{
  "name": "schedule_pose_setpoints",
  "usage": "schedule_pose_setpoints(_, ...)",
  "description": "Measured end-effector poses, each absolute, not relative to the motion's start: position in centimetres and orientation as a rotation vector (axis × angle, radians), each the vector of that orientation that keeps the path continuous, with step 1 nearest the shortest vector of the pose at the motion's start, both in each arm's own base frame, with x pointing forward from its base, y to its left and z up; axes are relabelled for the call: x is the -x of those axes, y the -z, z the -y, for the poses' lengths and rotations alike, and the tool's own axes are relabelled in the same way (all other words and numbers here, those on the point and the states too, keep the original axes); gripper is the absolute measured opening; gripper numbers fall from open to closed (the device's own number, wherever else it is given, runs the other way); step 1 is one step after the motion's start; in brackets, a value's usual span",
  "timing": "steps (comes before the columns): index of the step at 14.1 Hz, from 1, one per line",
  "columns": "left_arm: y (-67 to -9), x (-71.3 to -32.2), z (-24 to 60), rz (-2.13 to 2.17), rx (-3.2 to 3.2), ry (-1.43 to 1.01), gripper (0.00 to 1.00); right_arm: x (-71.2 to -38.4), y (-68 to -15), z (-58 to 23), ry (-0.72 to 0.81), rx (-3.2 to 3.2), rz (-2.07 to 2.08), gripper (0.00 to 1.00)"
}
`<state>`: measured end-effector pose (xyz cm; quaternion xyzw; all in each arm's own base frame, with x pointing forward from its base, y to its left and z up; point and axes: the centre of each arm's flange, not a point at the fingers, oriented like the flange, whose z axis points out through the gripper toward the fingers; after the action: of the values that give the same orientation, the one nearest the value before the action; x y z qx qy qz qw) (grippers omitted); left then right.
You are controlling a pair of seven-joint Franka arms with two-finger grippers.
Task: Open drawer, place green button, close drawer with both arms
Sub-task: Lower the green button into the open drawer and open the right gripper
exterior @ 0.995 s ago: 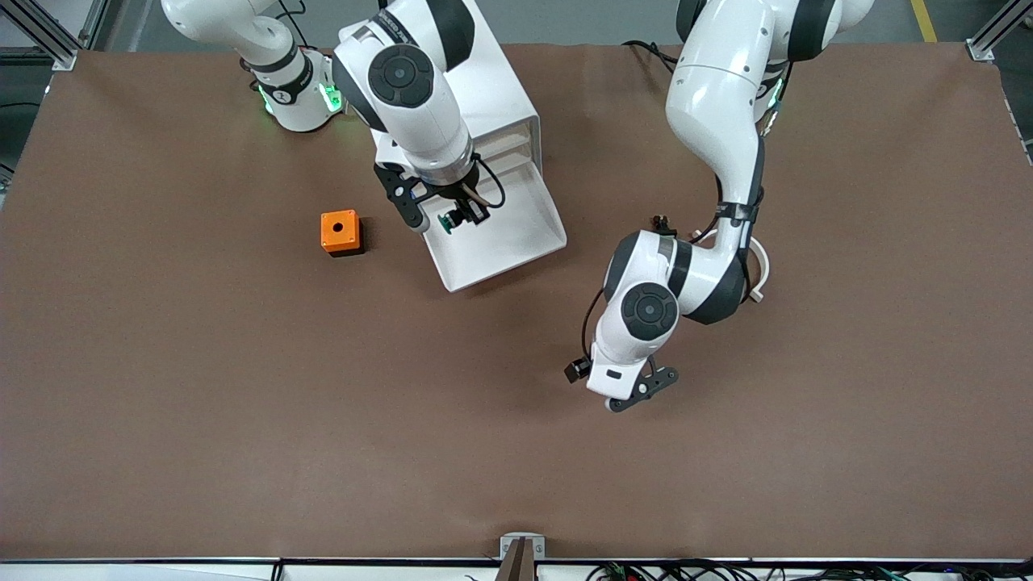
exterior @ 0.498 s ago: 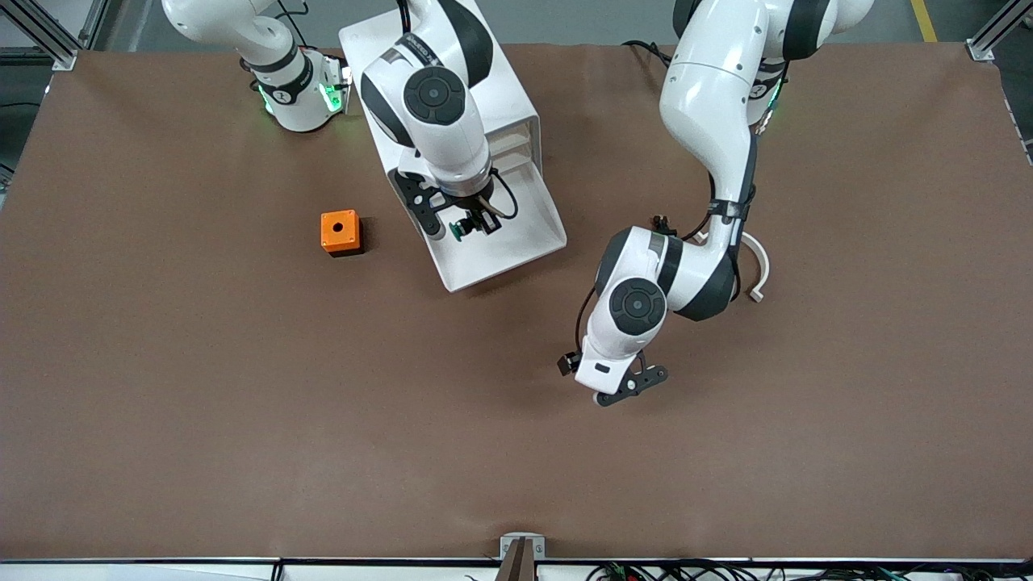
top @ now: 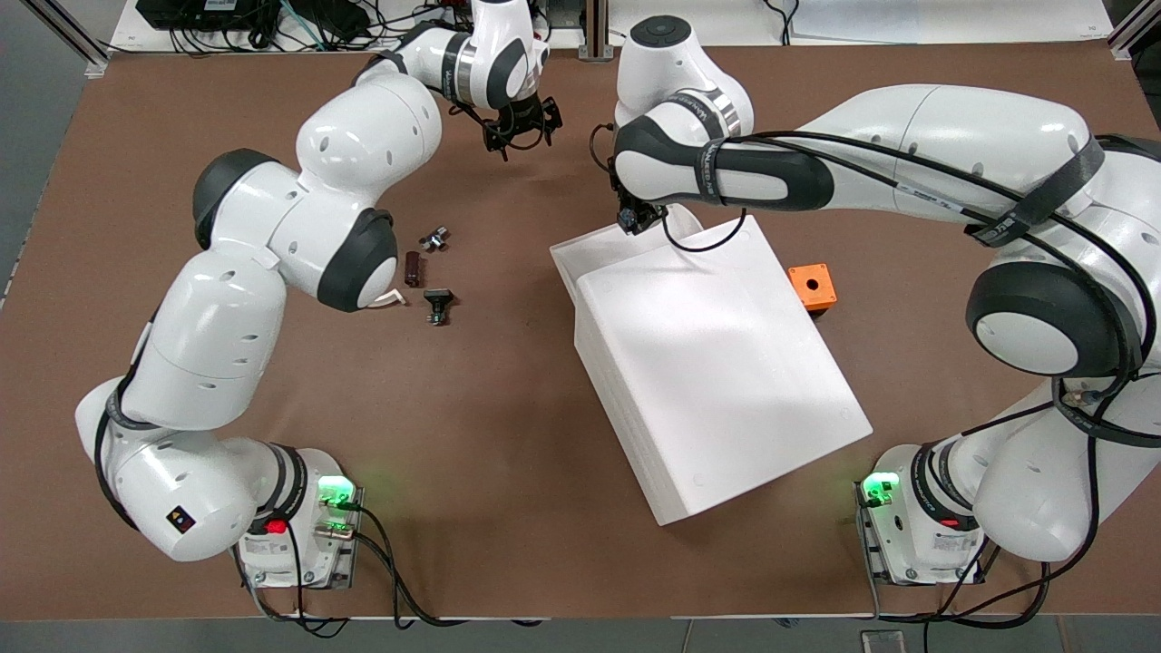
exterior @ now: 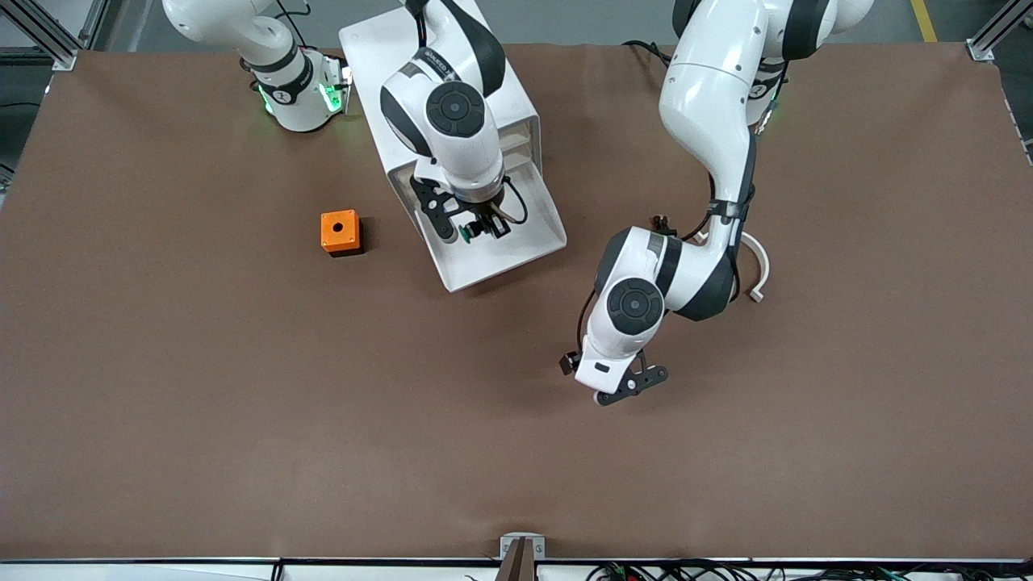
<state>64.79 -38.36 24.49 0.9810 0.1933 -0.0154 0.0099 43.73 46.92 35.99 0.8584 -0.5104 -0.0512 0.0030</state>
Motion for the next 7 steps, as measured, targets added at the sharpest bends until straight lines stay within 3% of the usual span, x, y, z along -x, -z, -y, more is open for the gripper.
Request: schedule_pose_setpoints(7,-24.7,-64.2,38.4,-0.601,-3.082,0.109,1.0,-43.9,-34.0,-47.8,0.153,-2.695,1.602,0.41)
